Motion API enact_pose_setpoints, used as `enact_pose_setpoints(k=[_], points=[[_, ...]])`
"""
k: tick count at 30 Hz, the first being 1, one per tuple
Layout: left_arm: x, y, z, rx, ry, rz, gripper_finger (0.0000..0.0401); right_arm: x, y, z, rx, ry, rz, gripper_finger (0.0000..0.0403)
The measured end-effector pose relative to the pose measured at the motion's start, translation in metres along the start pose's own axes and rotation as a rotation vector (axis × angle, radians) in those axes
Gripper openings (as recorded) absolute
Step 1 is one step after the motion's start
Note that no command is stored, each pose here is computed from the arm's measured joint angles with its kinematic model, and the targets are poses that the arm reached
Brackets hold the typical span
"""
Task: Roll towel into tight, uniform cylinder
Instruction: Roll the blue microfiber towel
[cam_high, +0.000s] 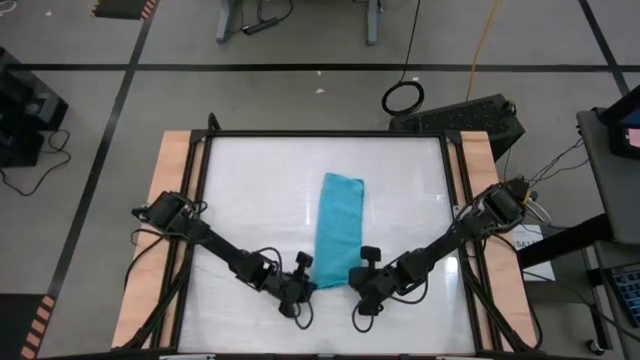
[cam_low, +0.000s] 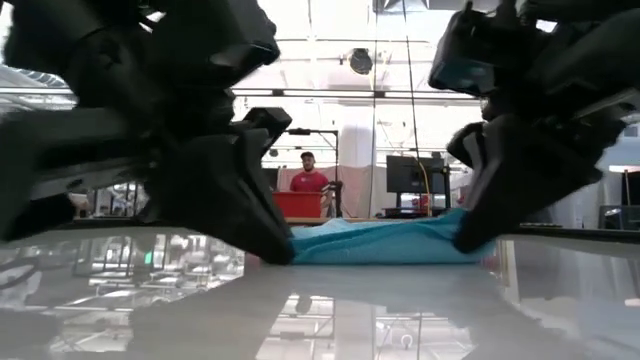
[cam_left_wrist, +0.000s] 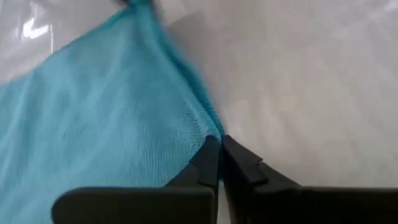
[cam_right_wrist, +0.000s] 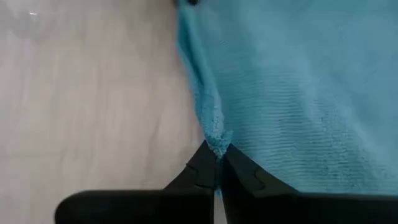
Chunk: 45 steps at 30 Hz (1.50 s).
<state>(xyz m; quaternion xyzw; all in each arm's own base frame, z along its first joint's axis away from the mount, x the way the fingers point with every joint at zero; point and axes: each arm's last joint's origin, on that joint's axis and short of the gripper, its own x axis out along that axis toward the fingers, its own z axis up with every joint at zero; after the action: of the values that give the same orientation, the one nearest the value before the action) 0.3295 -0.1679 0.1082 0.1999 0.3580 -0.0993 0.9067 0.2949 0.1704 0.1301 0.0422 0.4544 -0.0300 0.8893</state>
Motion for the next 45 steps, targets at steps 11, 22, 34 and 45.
enact_pose_setpoints(k=[11,22,34,45], points=[[0.006,0.035,0.001,-0.522,0.001,-0.254,0.0006,-0.002,0.004,-0.004,0.127,0.119,0.123,0.0],[0.005,0.046,0.017,-0.734,-0.114,-0.52,0.0006,-0.019,0.013,-0.006,0.137,0.128,0.179,0.0],[0.007,0.059,0.015,-0.859,-0.078,-0.572,0.0006,-0.024,0.015,-0.008,0.052,0.129,0.182,0.0036],[0.008,0.069,0.013,-0.919,-0.072,-0.565,0.0006,-0.056,0.032,-0.019,-0.137,0.043,0.142,0.0171]])
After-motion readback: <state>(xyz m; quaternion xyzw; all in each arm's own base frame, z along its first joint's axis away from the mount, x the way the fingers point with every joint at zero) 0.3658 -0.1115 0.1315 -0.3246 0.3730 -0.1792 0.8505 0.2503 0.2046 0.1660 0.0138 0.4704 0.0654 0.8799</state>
